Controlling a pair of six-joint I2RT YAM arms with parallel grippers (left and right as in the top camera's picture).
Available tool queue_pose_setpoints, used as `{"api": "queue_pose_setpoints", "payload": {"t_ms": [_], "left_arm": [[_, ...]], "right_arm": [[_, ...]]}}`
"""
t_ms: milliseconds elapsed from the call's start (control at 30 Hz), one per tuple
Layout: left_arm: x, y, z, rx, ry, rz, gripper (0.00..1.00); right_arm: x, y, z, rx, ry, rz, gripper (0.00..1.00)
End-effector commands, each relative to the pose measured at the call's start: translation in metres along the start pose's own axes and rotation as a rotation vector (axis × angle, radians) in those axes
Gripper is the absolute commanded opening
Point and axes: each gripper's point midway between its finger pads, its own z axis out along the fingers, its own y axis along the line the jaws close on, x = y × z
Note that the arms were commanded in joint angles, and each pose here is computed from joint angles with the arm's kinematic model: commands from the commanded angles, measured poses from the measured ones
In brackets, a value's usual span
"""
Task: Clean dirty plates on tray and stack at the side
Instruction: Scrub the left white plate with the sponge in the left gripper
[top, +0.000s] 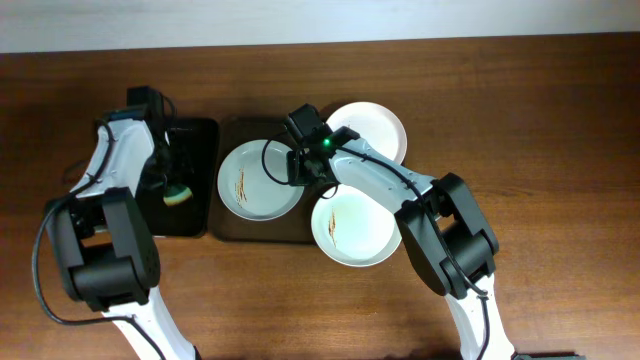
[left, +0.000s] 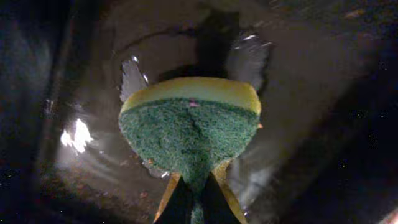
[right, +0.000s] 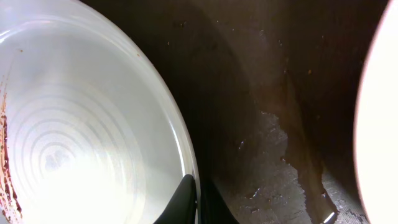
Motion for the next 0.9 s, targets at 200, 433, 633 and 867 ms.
{"api": "queue_pose_setpoints", "payload": {"t_ms": [200, 433, 633, 867], "left_arm": [[0.027, -0.105, -0.085, 0.275, -0.128, 0.445, 0.01], [0.049, -0.119, -0.029, 0.283, -0.116, 0.387, 0.01], [0.068, -0.119, 0.013, 0.303, -0.129, 0.394, 0.01], [0.103, -0.143, 0.003, 0.506, -0.011, 0.476, 0.01]], "right_arm": [[0.013, -0.010, 0.017, 0.040, 0.040, -0.012, 0.04], [0.012, -0.009, 0.017, 0.028, 0.041, -0.010, 0.04], [0.012, -0.008, 0.017, 0.024, 0.041, -0.011, 0.04], [0.012, -0.007, 0.017, 0.018, 0.044, -0.009, 0.04]]}}
